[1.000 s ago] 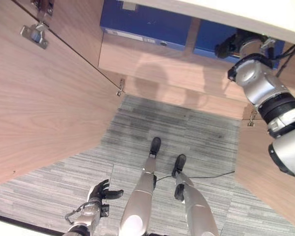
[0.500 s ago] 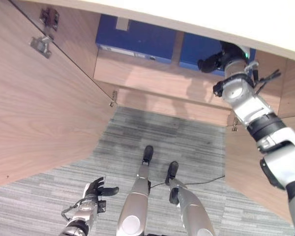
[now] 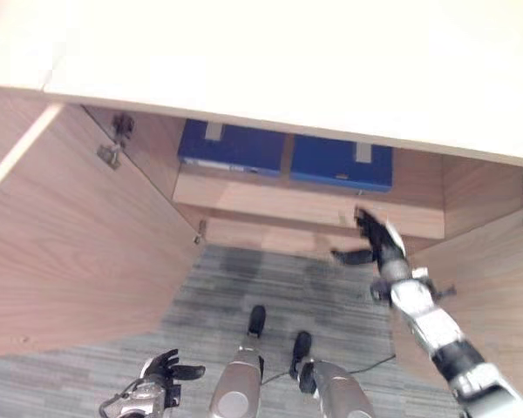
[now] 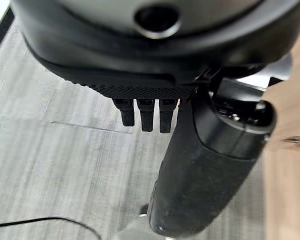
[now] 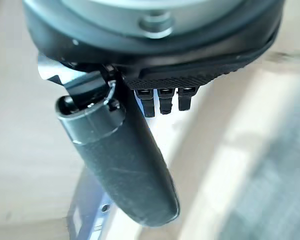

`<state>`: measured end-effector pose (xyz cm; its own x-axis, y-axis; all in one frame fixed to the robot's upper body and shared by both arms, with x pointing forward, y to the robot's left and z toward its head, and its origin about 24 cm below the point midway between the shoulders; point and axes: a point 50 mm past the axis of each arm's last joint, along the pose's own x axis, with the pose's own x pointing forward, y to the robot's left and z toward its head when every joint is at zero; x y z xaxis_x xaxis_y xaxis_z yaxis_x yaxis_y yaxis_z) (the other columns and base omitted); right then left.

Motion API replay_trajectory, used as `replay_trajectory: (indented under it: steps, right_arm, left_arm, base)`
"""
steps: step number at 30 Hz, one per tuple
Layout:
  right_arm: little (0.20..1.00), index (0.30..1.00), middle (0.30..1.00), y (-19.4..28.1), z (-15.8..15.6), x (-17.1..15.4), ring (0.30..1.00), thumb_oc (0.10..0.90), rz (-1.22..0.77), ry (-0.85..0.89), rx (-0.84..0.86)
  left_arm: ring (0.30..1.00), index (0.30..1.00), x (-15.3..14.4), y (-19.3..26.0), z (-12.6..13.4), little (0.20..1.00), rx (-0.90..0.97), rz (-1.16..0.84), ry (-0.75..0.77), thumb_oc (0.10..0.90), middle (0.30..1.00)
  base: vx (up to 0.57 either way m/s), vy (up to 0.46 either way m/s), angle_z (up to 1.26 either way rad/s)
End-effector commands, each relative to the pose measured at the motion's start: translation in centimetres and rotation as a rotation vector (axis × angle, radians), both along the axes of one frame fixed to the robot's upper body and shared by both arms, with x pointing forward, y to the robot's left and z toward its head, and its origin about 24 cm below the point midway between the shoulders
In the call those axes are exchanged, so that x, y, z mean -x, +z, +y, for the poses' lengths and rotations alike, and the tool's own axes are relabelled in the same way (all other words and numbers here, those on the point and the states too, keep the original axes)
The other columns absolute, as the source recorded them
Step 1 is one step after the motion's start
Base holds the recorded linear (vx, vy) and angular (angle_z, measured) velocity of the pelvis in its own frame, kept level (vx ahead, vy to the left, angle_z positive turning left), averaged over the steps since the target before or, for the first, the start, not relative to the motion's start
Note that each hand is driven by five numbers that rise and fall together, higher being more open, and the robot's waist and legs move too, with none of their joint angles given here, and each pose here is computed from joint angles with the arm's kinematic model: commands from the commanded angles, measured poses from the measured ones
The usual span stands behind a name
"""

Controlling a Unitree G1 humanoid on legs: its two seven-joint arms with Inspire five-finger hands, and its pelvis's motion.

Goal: Put the empty folder in the office cabinet

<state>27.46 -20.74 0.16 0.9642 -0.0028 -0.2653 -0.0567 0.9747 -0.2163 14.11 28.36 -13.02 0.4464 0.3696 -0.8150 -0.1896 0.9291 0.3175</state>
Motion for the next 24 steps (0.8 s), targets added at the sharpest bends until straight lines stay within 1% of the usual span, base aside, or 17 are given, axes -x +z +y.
replay_trajectory:
  steps: [1, 4, 5, 6, 7, 8, 9, 10, 11, 14, 17, 19, 20, 21, 24]
  right_arm:
    - [0.900, 0.900, 0.900, 3.1, -1.4, -0.5, 0.900, 0.800, -0.164, 0.018, -0.089]
    - [0.900, 0.900, 0.900, 0.3, -3.4, 2.2, 0.900, 0.800, -0.044, -0.047, -0.057]
    - [0.900, 0.900, 0.900, -0.8, -4.0, 3.1, 0.900, 0.800, 0.003, -0.083, -0.071]
    - [0.900, 0.900, 0.900, -3.1, -4.9, 5.0, 0.900, 0.800, 0.104, -0.134, -0.058]
    - [0.900, 0.900, 0.900, -3.1, -4.9, 5.0, 0.900, 0.800, 0.105, -0.134, -0.058]
    - [0.900, 0.900, 0.900, -4.3, -5.2, 6.2, 0.900, 0.800, 0.162, -0.164, -0.056]
    - [0.900, 0.900, 0.900, -7.0, -5.9, 8.7, 0.900, 0.800, 0.282, -0.263, -0.082]
    - [0.900, 0.900, 0.900, -7.0, -5.9, 8.7, 0.900, 0.800, 0.282, -0.263, -0.082]
    - [0.900, 0.900, 0.900, -8.1, -6.0, 9.8, 0.900, 0.800, 0.333, -0.306, -0.096]
    - [0.900, 0.900, 0.900, -11.4, -6.1, 13.9, 0.900, 0.800, 0.505, -0.446, -0.111]
    - [0.900, 0.900, 0.900, -13.6, -6.1, 17.4, 0.900, 0.800, 0.651, -0.557, -0.056]
    - [0.900, 0.900, 0.900, -14.5, -6.0, 19.2, 0.900, 0.800, 0.704, -0.674, -0.111]
    - [0.900, 0.900, 0.900, -14.5, -6.0, 19.2, 0.900, 0.800, 0.704, -0.674, -0.111]
    - [0.900, 0.900, 0.900, -14.7, -6.2, 20.2, 0.900, 0.800, 0.706, -0.746, -0.156]
    - [0.900, 0.900, 0.900, -14.8, -6.6, 21.1, 0.900, 0.800, 0.708, -0.814, -0.196]
  left_arm:
    - [0.900, 0.900, 2.9, -0.8, 0.6, 0.900, -0.031, 0.099, -0.027, 0.800, 0.900]
    - [0.900, 0.900, 3.7, -1.1, 0.5, 0.900, -0.031, 0.123, -0.034, 0.800, 0.900]
    - [0.900, 0.900, 3.9, -1.2, 0.4, 0.900, -0.034, 0.131, -0.033, 0.800, 0.900]
    - [0.900, 0.900, 4.8, -1.5, 0.2, 0.900, -0.029, 0.161, -0.032, 0.800, 0.900]
    - [0.900, 0.900, 4.8, -1.5, 0.2, 0.900, -0.029, 0.161, -0.033, 0.800, 0.900]
    - [0.900, 0.900, 5.4, -1.6, 0.3, 0.900, -0.033, 0.177, -0.022, 0.800, 0.900]
    - [0.900, 0.900, 6.5, -1.7, 0.7, 0.900, -0.050, 0.214, 0.002, 0.800, 0.900]
    - [0.900, 0.900, 6.5, -1.7, 0.8, 0.900, -0.050, 0.214, 0.002, 0.800, 0.900]
    - [0.900, 0.900, 7.1, -1.7, 1.1, 0.900, -0.063, 0.232, 0.014, 0.800, 0.900]
    - [0.900, 0.900, 8.4, -1.8, 1.6, 0.900, -0.091, 0.285, 0.027, 0.800, 0.900]
    - [0.900, 0.900, 8.7, -1.7, 1.8, 0.900, -0.116, 0.299, 0.034, 0.800, 0.900]
    - [0.900, 0.900, 8.8, -1.7, 1.8, 0.900, -0.124, 0.302, 0.033, 0.800, 0.900]
    - [0.900, 0.900, 8.8, -1.7, 1.8, 0.900, -0.124, 0.302, 0.033, 0.800, 0.900]
    - [0.900, 0.900, 8.6, -1.8, 1.5, 0.900, -0.120, 0.300, 0.015, 0.800, 0.900]
    - [0.900, 0.900, 8.6, -1.9, 1.3, 0.900, -0.116, 0.298, 0.002, 0.800, 0.900]
  base:
    - [0.03, -0.001, -0.06]
    - [0.04, -0.011, -0.17]
    - [0.07, -0.023, -0.05]
    - [0.05, -0.017, -0.04]
    - [0.06, -0.015, -0.07]
    - [0.05, -0.016, -0.14]
    - [0.05, -0.016, -0.09]
    - [0.04, -0.021, 0.00]
    - [0.03, -0.017, -0.02]
    - [0.04, -0.024, -0.12]
    - [0.02, -0.021, -0.24]
    - [0.00, -0.012, -0.25]
    - [0.00, -0.004, -0.18]
    - [0.00, 0.006, -0.17]
    - [-0.01, 0.008, -0.42]
